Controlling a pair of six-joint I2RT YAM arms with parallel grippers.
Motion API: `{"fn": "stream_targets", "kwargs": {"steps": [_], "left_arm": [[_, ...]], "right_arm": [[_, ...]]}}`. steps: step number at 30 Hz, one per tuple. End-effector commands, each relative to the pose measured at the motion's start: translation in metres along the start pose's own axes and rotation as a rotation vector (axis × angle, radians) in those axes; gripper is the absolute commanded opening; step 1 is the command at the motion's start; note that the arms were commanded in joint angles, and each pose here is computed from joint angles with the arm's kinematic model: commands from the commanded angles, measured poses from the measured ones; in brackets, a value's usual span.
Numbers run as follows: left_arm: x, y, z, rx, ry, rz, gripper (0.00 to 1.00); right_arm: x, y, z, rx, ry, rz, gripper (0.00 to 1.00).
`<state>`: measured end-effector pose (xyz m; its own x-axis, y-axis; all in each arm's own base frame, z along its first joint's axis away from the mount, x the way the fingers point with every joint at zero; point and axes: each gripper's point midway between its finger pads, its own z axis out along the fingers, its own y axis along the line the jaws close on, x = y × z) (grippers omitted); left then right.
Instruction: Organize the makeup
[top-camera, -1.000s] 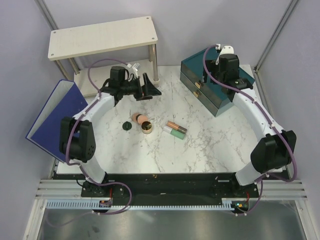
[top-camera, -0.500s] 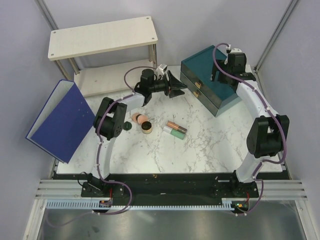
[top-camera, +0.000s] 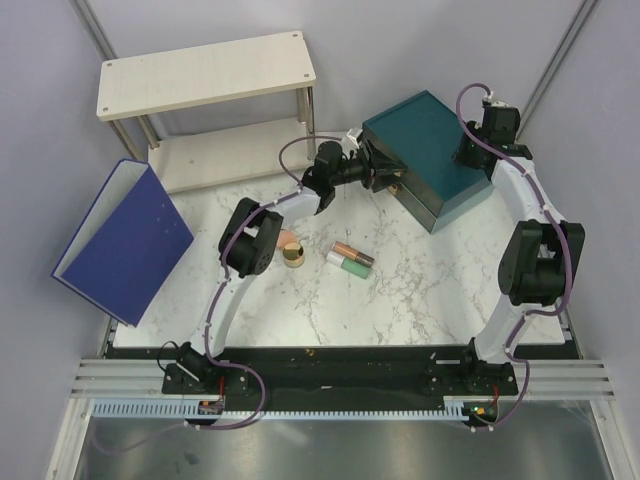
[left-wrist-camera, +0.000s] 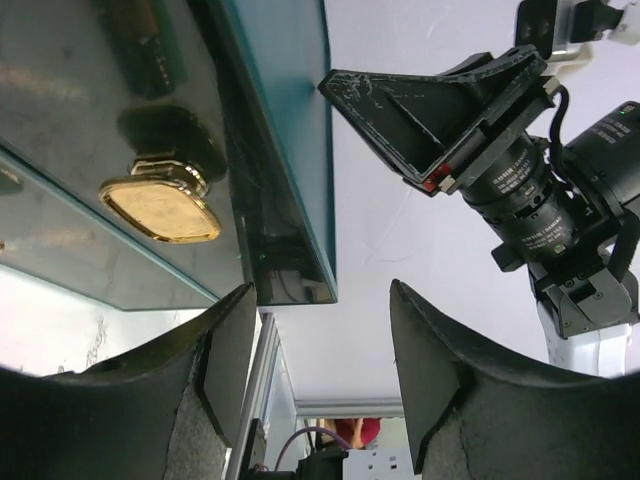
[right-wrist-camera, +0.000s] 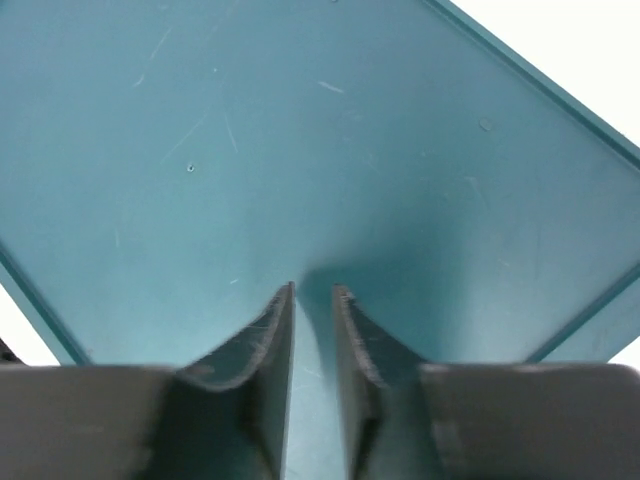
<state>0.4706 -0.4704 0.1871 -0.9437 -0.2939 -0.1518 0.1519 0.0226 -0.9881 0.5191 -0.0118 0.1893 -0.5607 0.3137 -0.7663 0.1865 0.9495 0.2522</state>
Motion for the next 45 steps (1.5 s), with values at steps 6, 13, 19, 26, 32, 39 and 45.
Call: {"fn": "stream_targets", "kwargs": {"steps": [6,13,19,26,32,39,45], "left_arm": [[-0.009,0.022,-0.010,-0.134,-0.098,0.017,0.68],[-0.024,0.033,-0.003,-0.107,-0.140,-0.036,0.66],[-0.038,0.029,0.004,-0.085,-0.153,-0.035,0.64],[-0.044,0.034,0.010,-0.082,-0.163,-0.060,0.61],[-0.050,0.033,0.013,-0.081,-0.191,-0.057,0.56],[-0.044,0.031,0.022,-0.060,-0.176,-0.062,0.35],[-0.036,0.022,0.018,-0.054,-0.147,-0.028,0.08]], "right_arm": [[-0.007,0.016,0.005,-0.091,-0.024,0.030,0.00],[-0.002,0.017,0.006,-0.100,-0.012,0.030,0.00],[0.006,0.016,0.005,-0.101,0.001,0.030,0.00],[0.008,0.015,0.005,-0.098,0.005,0.031,0.00],[0.010,0.015,0.006,-0.103,0.011,0.035,0.00],[0.013,0.016,0.007,-0.108,0.019,0.037,0.00],[0.017,0.013,0.007,-0.100,0.026,0.039,0.00]]}}
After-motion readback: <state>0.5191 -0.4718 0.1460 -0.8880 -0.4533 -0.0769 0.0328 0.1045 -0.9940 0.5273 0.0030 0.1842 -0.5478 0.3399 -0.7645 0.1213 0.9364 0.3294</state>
